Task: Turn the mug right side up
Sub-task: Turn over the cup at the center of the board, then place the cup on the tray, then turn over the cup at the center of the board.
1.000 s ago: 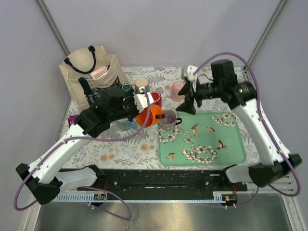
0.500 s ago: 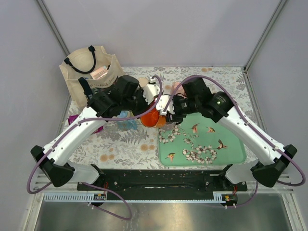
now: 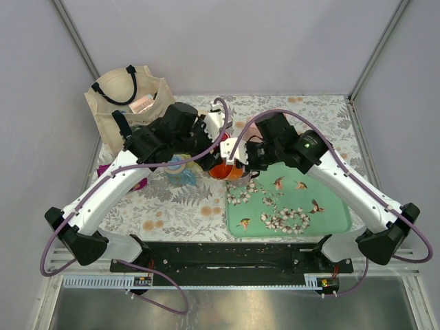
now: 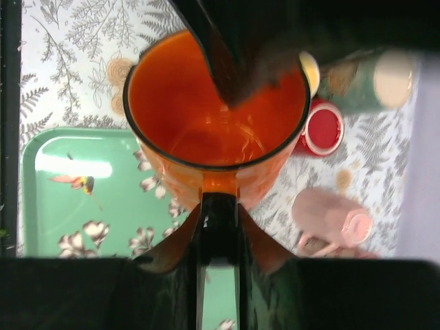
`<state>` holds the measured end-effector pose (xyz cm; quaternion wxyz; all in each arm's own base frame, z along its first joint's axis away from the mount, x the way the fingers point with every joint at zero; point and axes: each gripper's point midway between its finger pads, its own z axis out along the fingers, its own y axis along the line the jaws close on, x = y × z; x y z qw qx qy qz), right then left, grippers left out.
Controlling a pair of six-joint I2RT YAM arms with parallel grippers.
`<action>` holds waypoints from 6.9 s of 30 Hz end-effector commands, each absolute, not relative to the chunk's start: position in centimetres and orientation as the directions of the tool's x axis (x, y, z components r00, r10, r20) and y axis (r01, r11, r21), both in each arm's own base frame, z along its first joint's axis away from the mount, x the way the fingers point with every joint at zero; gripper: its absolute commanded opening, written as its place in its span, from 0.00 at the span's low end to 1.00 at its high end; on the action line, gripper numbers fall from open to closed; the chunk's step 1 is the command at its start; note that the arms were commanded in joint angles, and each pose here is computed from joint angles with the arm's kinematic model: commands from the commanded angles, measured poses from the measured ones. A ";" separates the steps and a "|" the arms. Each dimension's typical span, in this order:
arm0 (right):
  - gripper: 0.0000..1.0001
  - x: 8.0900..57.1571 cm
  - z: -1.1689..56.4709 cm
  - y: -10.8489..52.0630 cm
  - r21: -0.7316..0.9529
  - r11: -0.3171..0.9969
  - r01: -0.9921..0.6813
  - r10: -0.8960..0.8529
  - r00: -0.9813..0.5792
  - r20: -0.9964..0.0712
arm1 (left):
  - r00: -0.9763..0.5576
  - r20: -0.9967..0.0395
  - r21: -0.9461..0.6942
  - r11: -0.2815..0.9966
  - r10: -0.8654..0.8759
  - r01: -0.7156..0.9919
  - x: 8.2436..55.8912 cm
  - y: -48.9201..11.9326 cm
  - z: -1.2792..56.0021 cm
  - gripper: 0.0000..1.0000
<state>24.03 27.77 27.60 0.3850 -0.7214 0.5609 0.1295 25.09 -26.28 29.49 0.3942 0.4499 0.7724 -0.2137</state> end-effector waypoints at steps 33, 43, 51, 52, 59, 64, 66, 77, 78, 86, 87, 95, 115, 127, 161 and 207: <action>0.00 31.0 12.1 10.2 -0.065 0.366 -0.928 -0.672 -0.215 -0.709 | -0.212 -0.843 0.085 0.512 0.494 0.855 26.7 -23.4 31.5 0.90; 0.13 29.4 8.9 9.1 -0.008 0.319 -0.948 -0.735 -0.242 -0.633 | -0.216 -0.844 0.067 0.497 0.490 0.865 26.1 -23.3 30.9 0.89; 0.42 27.1 8.0 7.3 0.029 0.326 -0.945 -0.775 -0.285 -0.564 | -0.213 -0.844 0.065 0.490 0.491 0.869 25.7 -22.9 30.3 0.89; 0.44 27.0 8.1 7.2 0.029 0.336 -0.941 -0.773 -0.293 -0.562 | -0.212 -0.844 0.066 0.487 0.493 0.871 25.6 -22.8 30.3 0.89; 0.50 27.9 9.0 6.7 0.026 0.389 -0.921 -0.760 -0.337 -0.555 | -0.232 -0.846 0.049 0.503 0.480 0.863 25.6 -21.9 29.7 0.89; 0.61 27.5 12.7 7.4 0.046 0.430 -0.902 -0.709 -0.369 -0.602 | -0.244 -0.862 0.030 0.525 0.445 0.851 25.6 -21.7 30.7 0.92; 0.66 27.7 14.4 8.4 0.090 0.486 -0.870 -0.640 -0.424 -0.641 | -0.273 -0.864 0.005 0.549 0.422 0.836 25.9 -21.5 30.8 0.99; 0.65 31.9 15.5 9.9 0.260 0.827 -0.499 -0.251 -0.741 -0.623 | -0.309 -0.869 -0.046 0.558 0.387 0.828 25.9 -21.3 30.7 0.99; 0.64 32.1 15.1 9.6 0.241 0.838 -0.489 -0.259 -0.746 -0.614 | -0.312 -0.867 -0.050 0.556 0.389 0.830 25.8 -21.3 30.5 0.99; 0.56 33.3 12.6 8.8 0.212 0.878 -0.429 -0.256 -0.795 -0.550 | -0.318 -0.868 -0.045 0.576 0.381 0.816 26.2 -20.3 30.4 0.99; 0.55 33.2 12.1 8.8 0.216 0.878 -0.428 -0.259 -0.802 -0.538 | -0.317 -0.870 -0.043 0.582 0.377 0.812 26.3 -20.1 30.6 0.99; 0.46 33.1 10.6 10.0 0.221 0.866 -0.448 -0.292 -0.813 -0.504 | -0.319 -0.879 -0.039 0.615 0.353 0.788 27.1 -18.8 31.2 0.99; 0.12 37.0 10.3 11.5 0.158 0.853 -0.498 -0.351 -0.769 -0.534 | -0.335 -0.891 -0.062 0.646 0.308 0.761 27.9 -17.5 32.4 0.99; 0.04 38.5 11.2 13.6 0.078 0.749 -0.658 -0.509 -0.647 -0.568 | -0.322 -0.893 -0.045 0.650 0.314 0.759 28.1 -17.2 32.6 0.99; 0.54 47.8 19.7 15.8 -0.109 0.681 -0.724 -0.550 -0.409 -0.728 | -0.304 -0.876 -0.010 0.617 0.375 0.787 28.6 -17.6 31.9 0.99; 0.58 50.1 8.0 16.9 0.076 0.601 -0.795 -0.655 -0.545 -0.523 | -0.309 -0.859 0.005 0.609 0.408 0.793 26.5 -15.7 30.3 0.99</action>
